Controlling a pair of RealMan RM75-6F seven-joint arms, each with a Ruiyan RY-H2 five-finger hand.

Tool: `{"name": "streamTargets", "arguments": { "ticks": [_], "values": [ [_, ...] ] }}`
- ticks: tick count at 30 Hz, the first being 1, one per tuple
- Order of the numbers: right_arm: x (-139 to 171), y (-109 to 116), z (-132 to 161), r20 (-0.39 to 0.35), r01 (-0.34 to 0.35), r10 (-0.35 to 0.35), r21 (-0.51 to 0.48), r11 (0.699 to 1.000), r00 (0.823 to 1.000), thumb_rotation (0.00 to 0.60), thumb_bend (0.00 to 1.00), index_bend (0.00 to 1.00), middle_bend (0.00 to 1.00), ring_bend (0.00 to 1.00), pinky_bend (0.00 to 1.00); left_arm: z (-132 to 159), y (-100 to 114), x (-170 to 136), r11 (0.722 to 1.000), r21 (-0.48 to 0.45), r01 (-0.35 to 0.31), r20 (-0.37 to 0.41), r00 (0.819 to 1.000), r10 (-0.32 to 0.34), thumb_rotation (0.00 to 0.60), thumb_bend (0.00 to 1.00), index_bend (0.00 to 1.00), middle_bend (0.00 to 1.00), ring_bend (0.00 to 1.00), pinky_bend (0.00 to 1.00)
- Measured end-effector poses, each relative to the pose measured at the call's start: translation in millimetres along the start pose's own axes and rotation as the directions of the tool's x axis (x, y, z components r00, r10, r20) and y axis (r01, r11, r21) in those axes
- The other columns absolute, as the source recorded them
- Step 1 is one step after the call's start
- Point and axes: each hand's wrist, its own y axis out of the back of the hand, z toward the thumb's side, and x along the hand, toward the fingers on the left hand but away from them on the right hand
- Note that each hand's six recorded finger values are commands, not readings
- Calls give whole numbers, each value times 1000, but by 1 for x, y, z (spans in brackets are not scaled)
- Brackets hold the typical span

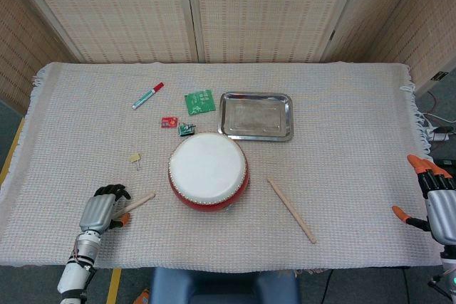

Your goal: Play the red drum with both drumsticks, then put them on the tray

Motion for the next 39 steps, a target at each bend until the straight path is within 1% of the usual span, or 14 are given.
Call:
{"name": "streamTargets", "arguments": {
  "ticks": [7, 11, 14, 20, 26, 30, 33, 35, 39],
  "values": [
    [0, 0, -1, -4, -1, 1, -9, 1000, 1000, 600, 62, 54, 101, 0, 168, 2, -9, 8, 1000, 17, 24, -26, 999, -24, 600, 332, 408, 187, 132, 148],
    [0, -1, -1, -4, -8, 8, -19, 1000, 1000, 600, 62, 66, 101, 0, 168, 0, -12, 11, 999, 25, 20, -38, 999, -19, 600, 336, 451, 190, 132, 148],
    [0, -2, -2, -6, -10, 10, -23, 1000, 1000, 600, 62, 67, 101, 0, 168, 0, -14, 12, 1000, 17, 15, -41, 999, -14, 600, 356, 494, 202, 132, 150],
    [0, -3, -2, -10, -16, 16, -33, 999, 1000, 600, 62, 67, 101, 0, 168, 1, -17, 12, 1000, 6, 14, -29, 999, -14, 600, 392, 553, 227, 140, 173],
    [1, -3, -2, -13, -21, 21, -41, 999, 1000, 600, 62, 67, 101, 0, 167, 2, -19, 12, 1000, 8, 19, -12, 1000, -19, 600, 416, 576, 245, 145, 175],
    [1, -2, -2, -15, -17, 17, -47, 999, 1000, 600, 62, 67, 101, 0, 167, 4, -16, 10, 1000, -10, 1, 3, 1000, -1, 600, 424, 600, 272, 165, 181],
    [2, 0, -2, -17, -13, 12, -53, 999, 1000, 600, 62, 68, 101, 0, 167, 4, -12, 9, 999, -40, -24, 19, 1000, 25, 600, 424, 607, 293, 181, 199],
    [3, 0, -2, -17, -9, 8, -54, 998, 1000, 600, 62, 68, 101, 0, 166, 4, -9, 7, 996, -78, -44, 30, 998, 47, 600, 425, 614, 311, 196, 216],
    [4, 2, -2, -18, -2, 1, -57, 998, 1000, 600, 62, 69, 101, 0, 165, -2, 1, 3, 979, -186, -87, 46, 994, 97, 600, 426, 617, 335, 212, 240]
  ]
}}
